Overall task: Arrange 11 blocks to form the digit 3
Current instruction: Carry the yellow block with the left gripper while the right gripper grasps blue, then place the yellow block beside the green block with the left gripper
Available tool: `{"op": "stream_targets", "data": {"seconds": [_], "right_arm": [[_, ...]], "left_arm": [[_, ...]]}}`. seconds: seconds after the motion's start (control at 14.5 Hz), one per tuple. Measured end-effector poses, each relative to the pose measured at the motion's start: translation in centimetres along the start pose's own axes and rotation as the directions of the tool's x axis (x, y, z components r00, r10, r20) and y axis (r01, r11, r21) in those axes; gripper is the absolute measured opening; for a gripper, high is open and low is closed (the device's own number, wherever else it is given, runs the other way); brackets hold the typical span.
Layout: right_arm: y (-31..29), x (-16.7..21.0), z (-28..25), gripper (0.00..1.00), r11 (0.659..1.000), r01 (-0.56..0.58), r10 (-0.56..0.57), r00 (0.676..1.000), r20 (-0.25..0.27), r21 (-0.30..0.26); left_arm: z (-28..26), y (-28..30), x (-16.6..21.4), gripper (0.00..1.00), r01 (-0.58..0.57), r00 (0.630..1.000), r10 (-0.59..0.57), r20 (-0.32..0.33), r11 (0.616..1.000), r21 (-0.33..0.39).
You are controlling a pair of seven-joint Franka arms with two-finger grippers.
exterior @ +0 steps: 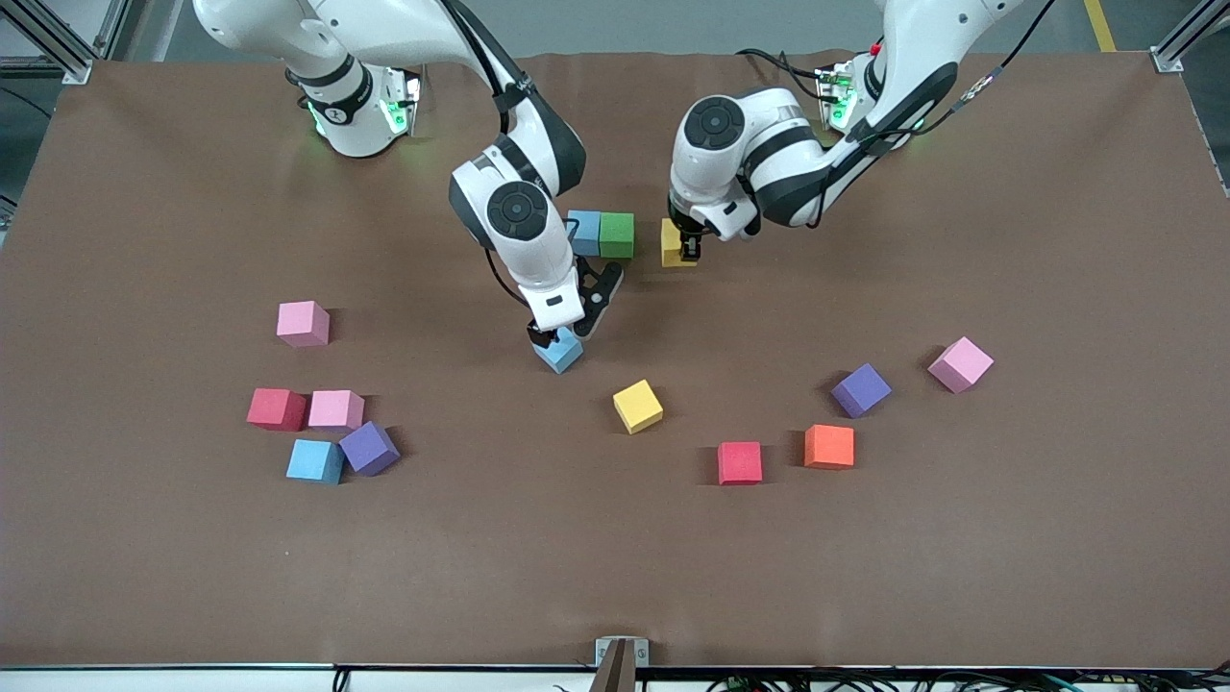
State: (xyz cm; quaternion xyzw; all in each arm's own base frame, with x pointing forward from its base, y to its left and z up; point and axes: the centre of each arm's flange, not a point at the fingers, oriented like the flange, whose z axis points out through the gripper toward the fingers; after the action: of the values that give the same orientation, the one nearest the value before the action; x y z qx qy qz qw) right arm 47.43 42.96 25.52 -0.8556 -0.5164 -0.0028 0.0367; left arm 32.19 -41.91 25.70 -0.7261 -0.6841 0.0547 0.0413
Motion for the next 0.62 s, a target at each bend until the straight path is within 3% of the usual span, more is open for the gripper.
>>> {"op": "stream_targets", "data": {"seconds": [0.41,0.62], "right_arm": [[0.6,-0.2,1.8,1.0,0.998,-0.066,0.066,0.998,0.002,-0.01],[1.4,-0.4,2.7,1.0,0.996,-0.081,0.081,0.997,-0.005,-0.023]], "left_arm": [[1.1,-1.1,-1.6,0.57,-0.014,0.999,0.014,0.032,0.999,0.03],[2.3,-1.3,-2.0,0.57,-0.021,1.0,0.02,0.019,0.999,0.039]]}}
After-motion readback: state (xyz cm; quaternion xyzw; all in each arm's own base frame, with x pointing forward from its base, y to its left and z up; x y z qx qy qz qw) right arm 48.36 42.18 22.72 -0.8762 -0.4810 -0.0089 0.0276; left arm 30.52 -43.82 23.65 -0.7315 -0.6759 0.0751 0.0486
